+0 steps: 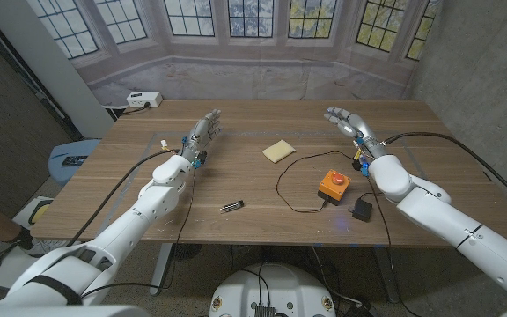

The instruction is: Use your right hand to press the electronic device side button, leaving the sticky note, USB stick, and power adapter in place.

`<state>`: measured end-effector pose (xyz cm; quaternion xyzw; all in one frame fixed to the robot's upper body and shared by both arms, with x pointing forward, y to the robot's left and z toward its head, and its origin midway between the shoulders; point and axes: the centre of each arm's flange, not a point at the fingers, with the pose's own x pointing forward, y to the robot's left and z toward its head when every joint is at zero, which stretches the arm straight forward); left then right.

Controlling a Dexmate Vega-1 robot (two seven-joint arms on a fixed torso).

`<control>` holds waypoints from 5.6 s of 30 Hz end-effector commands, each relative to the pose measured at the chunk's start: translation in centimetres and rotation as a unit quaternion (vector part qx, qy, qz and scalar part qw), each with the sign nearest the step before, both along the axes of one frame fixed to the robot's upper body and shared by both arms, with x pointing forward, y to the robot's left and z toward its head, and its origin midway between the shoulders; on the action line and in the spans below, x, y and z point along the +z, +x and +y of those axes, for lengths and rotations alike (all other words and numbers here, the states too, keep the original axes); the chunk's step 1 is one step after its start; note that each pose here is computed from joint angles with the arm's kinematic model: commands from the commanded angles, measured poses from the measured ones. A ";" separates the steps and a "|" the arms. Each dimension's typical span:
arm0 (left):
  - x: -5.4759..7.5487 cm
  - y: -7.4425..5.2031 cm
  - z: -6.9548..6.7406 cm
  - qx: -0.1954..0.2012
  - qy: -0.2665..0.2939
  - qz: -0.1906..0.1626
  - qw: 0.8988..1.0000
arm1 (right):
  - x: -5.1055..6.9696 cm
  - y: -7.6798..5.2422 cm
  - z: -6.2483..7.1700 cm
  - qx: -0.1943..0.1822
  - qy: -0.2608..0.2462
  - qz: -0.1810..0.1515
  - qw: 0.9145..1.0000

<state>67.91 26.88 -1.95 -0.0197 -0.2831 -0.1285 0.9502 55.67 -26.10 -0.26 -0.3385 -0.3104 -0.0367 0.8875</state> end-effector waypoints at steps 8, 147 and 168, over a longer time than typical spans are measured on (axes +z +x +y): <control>0.1 0.1 0.0 -0.002 0.003 -0.002 1.000 | 0.2 -2.8 0.3 -0.055 -0.085 -0.001 0.995; 1.4 0.2 -0.5 -0.015 0.047 -0.042 0.998 | -9.8 -16.3 7.0 -0.283 -0.270 0.087 0.916; 0.6 -0.4 0.0 -0.014 0.042 -0.041 0.998 | -11.4 -16.4 8.6 -0.281 -0.266 0.102 0.916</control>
